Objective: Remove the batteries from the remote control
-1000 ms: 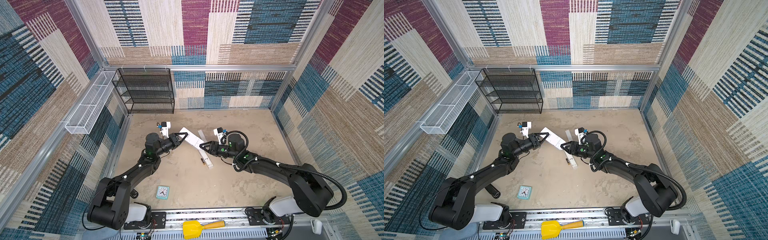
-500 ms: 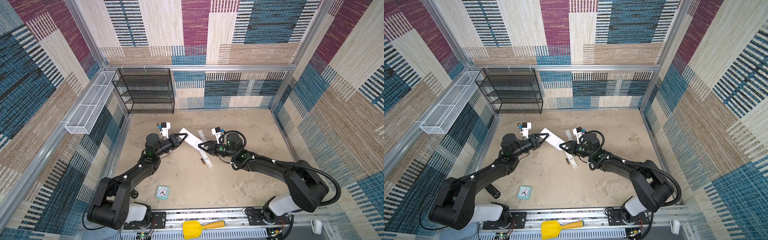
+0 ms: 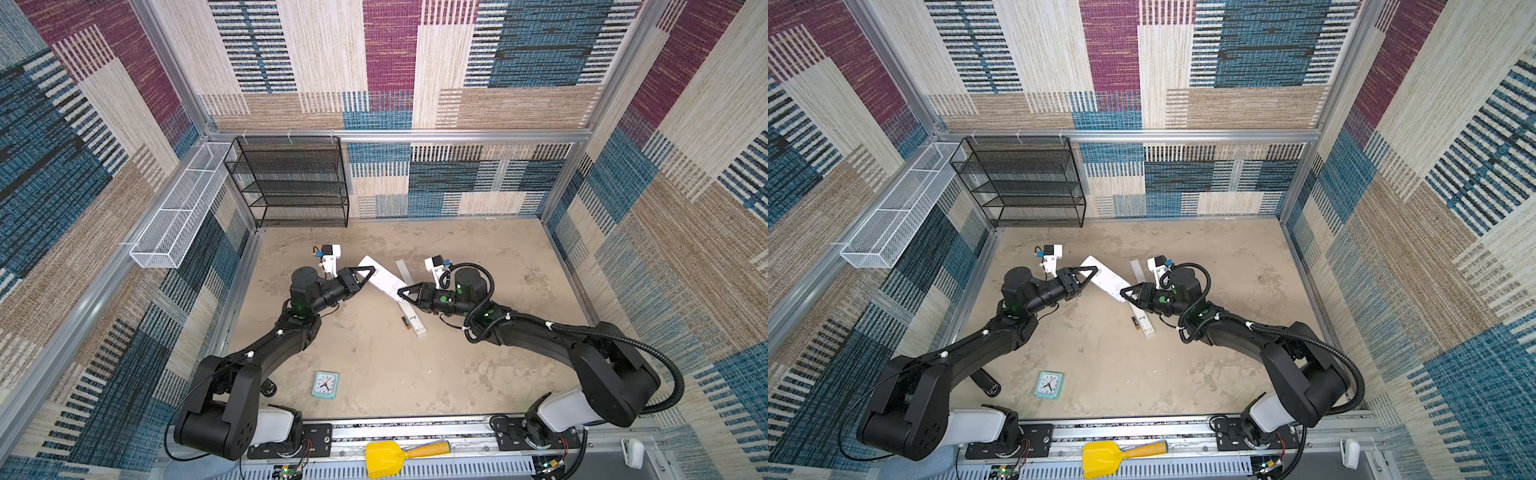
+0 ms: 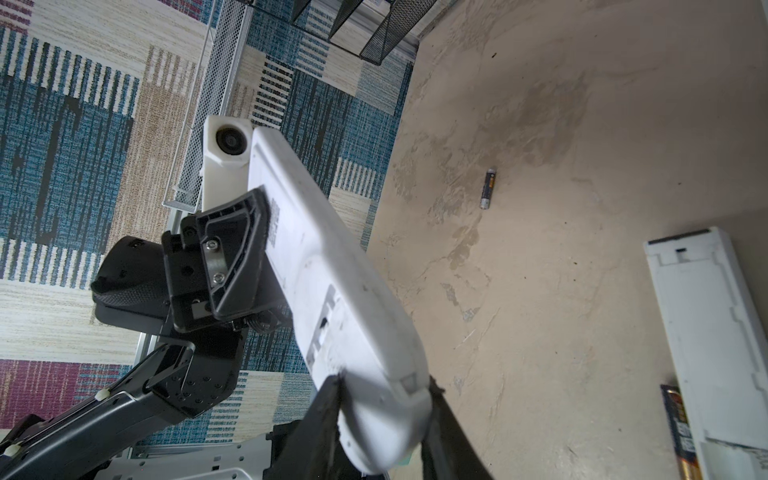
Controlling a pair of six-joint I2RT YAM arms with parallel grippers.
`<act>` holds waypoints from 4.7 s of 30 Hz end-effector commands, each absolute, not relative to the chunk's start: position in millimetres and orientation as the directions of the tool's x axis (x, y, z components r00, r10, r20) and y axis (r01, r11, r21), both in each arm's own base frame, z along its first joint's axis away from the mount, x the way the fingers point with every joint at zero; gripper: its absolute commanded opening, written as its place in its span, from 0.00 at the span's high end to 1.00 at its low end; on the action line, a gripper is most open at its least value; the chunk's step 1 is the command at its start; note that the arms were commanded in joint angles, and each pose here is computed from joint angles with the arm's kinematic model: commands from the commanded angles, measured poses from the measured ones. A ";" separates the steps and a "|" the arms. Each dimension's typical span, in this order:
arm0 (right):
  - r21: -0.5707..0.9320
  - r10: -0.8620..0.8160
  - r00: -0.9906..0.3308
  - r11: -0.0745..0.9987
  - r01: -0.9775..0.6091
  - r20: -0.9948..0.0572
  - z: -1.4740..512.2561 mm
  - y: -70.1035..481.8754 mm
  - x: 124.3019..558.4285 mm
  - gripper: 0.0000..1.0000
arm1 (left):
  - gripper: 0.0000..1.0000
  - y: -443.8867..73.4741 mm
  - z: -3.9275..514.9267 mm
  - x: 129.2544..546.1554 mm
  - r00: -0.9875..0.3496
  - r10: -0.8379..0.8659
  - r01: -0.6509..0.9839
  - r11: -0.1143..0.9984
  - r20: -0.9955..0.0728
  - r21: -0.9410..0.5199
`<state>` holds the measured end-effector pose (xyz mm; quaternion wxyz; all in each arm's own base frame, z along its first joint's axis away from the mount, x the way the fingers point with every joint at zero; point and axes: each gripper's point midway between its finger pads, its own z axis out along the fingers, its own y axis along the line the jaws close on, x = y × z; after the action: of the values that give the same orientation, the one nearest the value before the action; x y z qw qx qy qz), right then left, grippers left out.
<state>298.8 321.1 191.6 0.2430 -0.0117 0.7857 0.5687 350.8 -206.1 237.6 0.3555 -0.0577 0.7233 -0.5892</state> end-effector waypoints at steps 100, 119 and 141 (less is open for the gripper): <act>-0.230 -0.396 -0.748 0.918 -0.322 -0.533 120.9 213.9 429.7 0.45 | 0.49 -171.6 59.5 348.9 -0.954 -0.231 -0.013 0.665 -0.189 -0.746; 0.187 -0.061 -0.882 0.968 -0.167 -0.468 74.7 115.3 343.1 0.38 | 0.52 -153.8 99.9 343.1 -0.935 -0.227 0.022 0.730 -0.274 -0.683; 0.137 -0.076 -0.879 0.978 -0.157 -0.470 63.9 110.7 358.0 0.86 | 0.57 -196.6 152.9 297.5 -0.897 -0.138 0.216 0.692 -0.420 -0.689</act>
<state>352.5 106.2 51.5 0.2119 -0.0610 0.9728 0.0716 298.7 -186.9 140.9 0.2113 0.0074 0.8980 -0.3859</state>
